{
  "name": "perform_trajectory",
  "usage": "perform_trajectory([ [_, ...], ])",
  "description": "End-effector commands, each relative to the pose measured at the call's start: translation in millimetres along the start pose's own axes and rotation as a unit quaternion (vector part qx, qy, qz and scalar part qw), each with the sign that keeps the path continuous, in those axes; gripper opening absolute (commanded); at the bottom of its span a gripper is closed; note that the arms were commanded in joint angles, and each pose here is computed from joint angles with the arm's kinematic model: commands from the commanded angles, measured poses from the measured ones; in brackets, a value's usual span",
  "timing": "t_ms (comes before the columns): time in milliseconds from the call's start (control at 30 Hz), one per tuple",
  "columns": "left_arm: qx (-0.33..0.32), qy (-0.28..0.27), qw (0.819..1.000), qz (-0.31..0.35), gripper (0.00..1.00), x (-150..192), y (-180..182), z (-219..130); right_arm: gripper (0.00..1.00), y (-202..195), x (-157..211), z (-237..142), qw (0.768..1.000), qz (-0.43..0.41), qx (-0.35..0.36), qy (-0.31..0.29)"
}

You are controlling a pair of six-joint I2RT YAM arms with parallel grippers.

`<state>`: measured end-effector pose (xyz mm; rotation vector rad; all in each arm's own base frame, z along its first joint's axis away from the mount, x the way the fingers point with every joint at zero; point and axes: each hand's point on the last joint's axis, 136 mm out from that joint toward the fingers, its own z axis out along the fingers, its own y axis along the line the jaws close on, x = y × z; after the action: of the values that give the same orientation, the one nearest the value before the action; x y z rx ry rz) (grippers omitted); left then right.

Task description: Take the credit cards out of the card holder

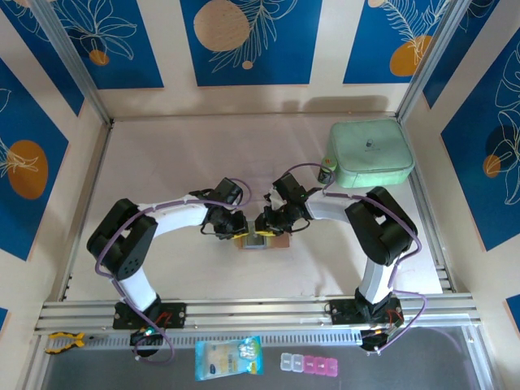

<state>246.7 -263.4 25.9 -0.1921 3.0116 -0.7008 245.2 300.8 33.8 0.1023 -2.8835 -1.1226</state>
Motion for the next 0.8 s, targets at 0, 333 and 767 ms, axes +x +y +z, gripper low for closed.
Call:
perform_trajectory([
  [0, -0.04, 0.028, 0.999, -0.012, 0.2, 18.7, 24.8, 8.7, 0.28, -12.2, 4.4, 1.3, 0.999, 0.009, 0.037, 0.01],
  [333, -0.042, 0.028, 0.999, -0.011, 0.2, 19.6, 25.6, 7.3, 0.31, -19.9, 3.7, -11.3, 0.997, -0.004, 0.075, -0.01],
  [767, -0.014, 0.007, 1.0, 0.008, 0.2, 6.6, 1.9, -9.7, 0.31, 4.7, -0.4, -26.9, 0.999, -0.022, 0.031, -0.026],
])
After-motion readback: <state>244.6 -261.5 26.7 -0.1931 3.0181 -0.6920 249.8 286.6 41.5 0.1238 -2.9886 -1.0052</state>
